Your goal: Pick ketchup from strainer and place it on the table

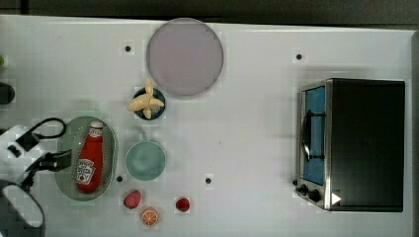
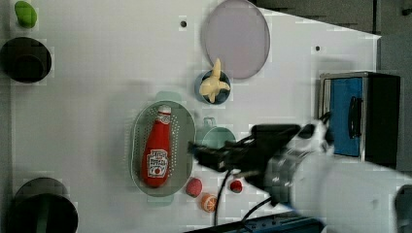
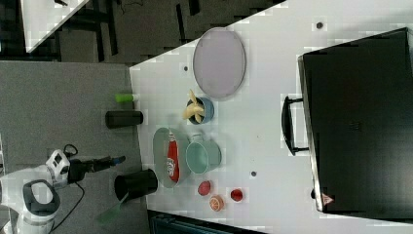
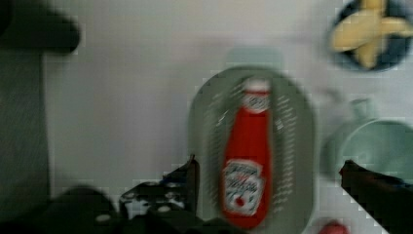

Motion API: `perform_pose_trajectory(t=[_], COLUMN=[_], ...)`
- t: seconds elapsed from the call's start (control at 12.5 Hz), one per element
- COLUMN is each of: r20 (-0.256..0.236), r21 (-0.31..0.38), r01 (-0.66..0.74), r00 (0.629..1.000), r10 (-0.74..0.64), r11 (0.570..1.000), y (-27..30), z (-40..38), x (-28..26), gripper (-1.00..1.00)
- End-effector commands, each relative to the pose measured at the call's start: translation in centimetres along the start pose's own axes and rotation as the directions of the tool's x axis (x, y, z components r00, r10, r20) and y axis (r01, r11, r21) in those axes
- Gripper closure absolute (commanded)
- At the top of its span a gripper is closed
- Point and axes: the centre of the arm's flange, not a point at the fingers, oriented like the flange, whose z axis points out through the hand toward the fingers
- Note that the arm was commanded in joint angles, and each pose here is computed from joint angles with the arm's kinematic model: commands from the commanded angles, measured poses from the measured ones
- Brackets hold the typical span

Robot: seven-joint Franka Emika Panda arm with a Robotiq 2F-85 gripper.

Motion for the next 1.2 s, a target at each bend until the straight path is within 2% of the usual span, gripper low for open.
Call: perform_pose_trajectory(t=[0.08,0.24,0.96,1.2], r20=[0.088,0.100,0.194,0.194], r21=[-0.023,-0.038,0.006,0.016], r01=[-0.004,-0.010,-0.097,-0.090], r00=[0.996,0.995,0.976,0.977], r10=[0.006,0.013,0.094,0.086], r11=[1.000,0.999,0.995,0.996], y=[1.6,1.5,1.5,1.6], z=[5.4,8.5,21.2,24.2], x=[0.5,-0.3,-2.8,-3.2], gripper=[-1.00,-1.00,-1.00,-1.00])
